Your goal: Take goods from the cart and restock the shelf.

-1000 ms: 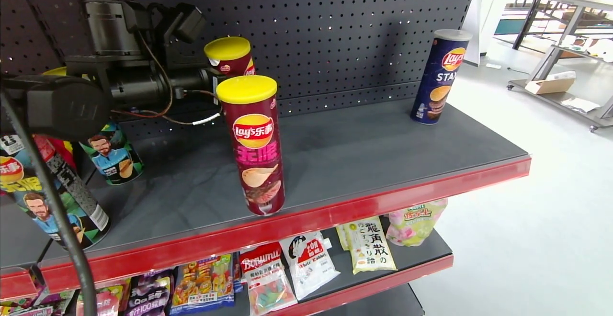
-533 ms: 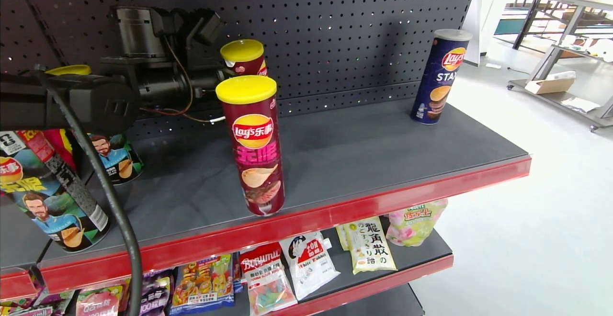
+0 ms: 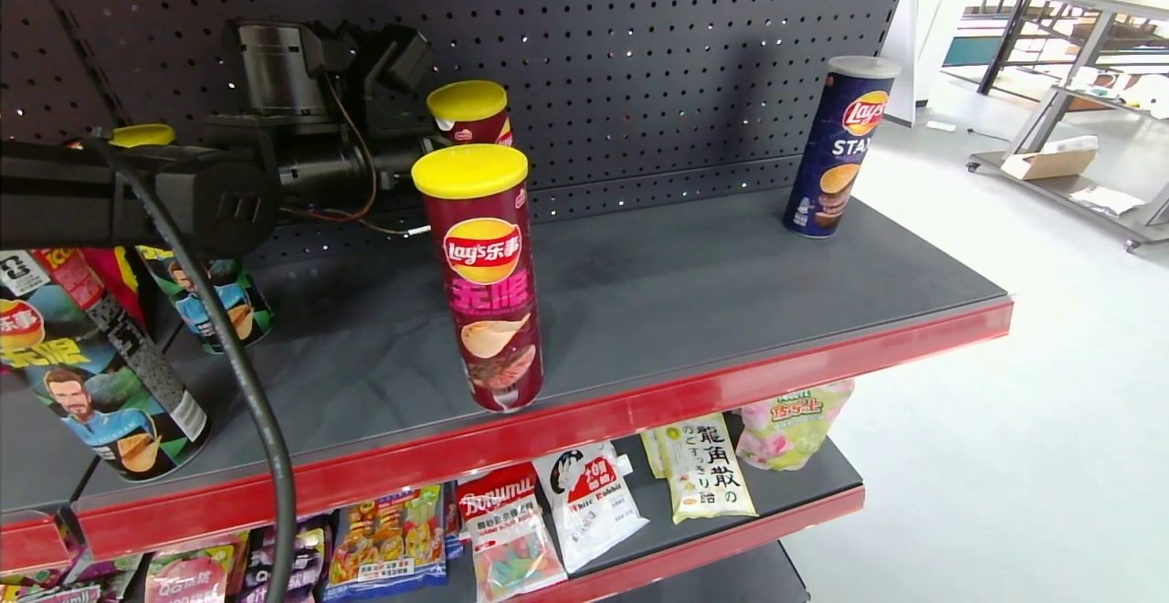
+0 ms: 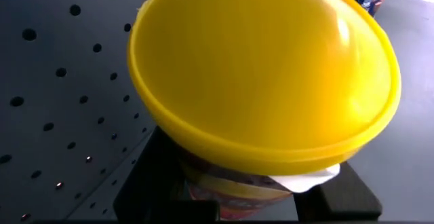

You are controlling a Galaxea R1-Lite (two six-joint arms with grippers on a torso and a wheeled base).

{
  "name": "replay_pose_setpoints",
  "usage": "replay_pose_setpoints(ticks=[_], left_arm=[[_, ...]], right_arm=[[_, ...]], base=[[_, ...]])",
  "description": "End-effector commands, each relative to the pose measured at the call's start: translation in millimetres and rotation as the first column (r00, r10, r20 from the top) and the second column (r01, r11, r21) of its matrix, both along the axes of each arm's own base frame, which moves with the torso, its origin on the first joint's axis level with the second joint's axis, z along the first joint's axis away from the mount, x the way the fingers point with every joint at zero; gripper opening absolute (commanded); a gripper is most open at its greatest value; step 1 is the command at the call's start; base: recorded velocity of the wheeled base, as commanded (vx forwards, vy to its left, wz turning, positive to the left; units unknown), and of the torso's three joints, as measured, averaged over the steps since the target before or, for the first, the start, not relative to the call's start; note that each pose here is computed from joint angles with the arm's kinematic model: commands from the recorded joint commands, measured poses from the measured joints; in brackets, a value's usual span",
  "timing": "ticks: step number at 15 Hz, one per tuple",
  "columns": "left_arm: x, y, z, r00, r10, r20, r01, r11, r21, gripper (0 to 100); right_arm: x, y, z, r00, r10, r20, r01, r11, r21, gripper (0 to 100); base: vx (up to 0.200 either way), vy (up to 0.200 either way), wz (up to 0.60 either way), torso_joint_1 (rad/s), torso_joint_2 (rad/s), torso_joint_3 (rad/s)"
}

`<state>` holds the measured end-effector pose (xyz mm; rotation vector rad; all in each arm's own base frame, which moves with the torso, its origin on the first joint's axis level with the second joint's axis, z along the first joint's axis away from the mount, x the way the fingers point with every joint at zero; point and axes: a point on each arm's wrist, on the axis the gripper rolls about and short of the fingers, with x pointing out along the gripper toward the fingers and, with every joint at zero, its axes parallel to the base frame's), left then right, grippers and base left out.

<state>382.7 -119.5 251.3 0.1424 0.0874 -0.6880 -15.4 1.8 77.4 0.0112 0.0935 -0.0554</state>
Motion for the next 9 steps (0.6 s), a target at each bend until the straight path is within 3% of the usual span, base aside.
replay_pose_setpoints(ticks=[1,2,9], left_arm=[[0.0,0.1,-2.2,1.0,0.0,-0.008,0.0,1.0,0.003,0],[-0.1,0.1,-3.1,1.0,0.001,-0.01,-0.001,1.0,0.005,100],[-5.4,1.7,-0.5,1.0,0.003,-0.015,-0.003,1.0,0.006,100]], right_arm=[[0.1,0.0,0.1,1.0,0.0,-0.001,0.0,1.0,0.0,100],[0.1,0.0,0.1,1.0,0.0,-0.001,0.0,1.0,0.0,100],[0.1,0.0,0.1,1.0,0.0,-0.001,0.0,1.0,0.002,100]], base=[[0.0,0.0,0.0,0.0,0.0,0.0],[0.0,0.0,0.0,0.0,0.0,0.0],[0.0,0.0,0.0,0.0,0.0,0.0]])
